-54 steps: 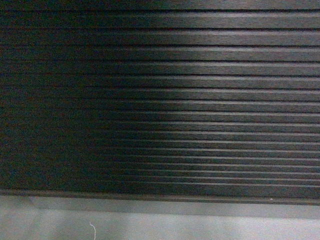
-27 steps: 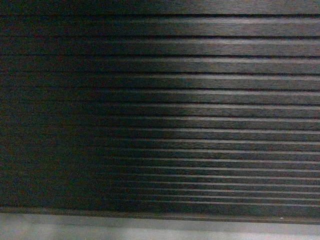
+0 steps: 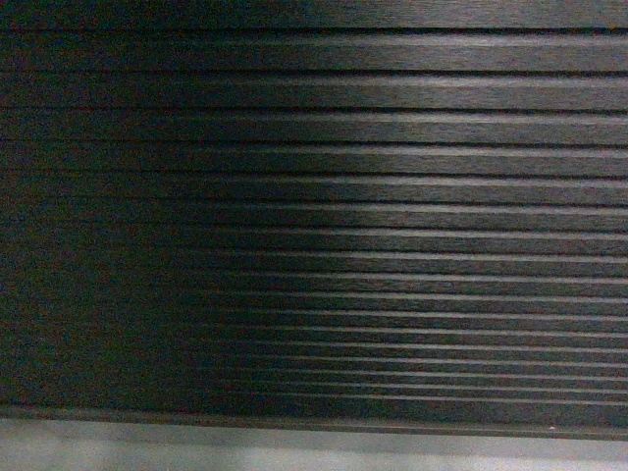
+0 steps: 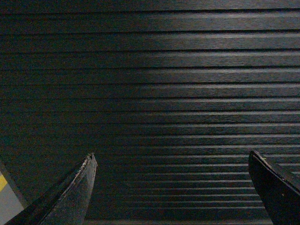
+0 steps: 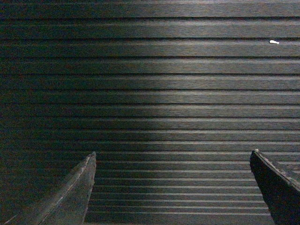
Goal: Place dark red mango on scale at checkout
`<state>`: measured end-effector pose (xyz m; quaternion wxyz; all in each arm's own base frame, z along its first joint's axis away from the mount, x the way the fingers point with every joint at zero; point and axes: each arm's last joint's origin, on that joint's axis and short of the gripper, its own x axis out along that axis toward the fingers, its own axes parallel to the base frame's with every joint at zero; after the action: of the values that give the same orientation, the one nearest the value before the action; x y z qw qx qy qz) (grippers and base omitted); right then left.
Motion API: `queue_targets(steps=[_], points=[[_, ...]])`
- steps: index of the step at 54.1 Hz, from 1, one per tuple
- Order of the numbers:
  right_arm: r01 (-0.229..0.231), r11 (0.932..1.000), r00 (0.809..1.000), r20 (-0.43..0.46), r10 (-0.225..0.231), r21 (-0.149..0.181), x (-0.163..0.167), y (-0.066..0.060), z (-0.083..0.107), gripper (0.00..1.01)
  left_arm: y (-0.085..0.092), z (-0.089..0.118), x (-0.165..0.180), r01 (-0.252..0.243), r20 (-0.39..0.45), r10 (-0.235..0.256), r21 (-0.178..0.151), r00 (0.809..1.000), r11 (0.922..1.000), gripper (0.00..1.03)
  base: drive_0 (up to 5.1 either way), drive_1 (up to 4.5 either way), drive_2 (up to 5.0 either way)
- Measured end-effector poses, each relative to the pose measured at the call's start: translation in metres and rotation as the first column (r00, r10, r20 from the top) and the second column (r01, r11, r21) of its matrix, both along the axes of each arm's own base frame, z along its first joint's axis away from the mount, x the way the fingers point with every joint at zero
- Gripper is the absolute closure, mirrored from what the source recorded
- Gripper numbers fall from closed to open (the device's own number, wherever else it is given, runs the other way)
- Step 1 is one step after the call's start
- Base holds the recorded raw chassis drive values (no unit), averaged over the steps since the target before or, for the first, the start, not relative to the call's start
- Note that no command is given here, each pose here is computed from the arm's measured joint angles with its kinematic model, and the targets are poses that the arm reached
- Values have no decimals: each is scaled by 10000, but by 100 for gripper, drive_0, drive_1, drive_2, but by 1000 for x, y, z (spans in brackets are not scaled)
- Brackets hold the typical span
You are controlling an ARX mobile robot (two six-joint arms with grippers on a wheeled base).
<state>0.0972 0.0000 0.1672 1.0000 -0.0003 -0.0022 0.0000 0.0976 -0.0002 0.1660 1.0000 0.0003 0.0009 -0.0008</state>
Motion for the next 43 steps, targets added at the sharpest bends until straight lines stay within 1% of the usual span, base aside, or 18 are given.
queue_targets(steps=[43], points=[[-4,10000,10000,0,4,-11,0,0,0,3,0,0,0,-8,4,8,-4,10000,10000,5,0,0,0]])
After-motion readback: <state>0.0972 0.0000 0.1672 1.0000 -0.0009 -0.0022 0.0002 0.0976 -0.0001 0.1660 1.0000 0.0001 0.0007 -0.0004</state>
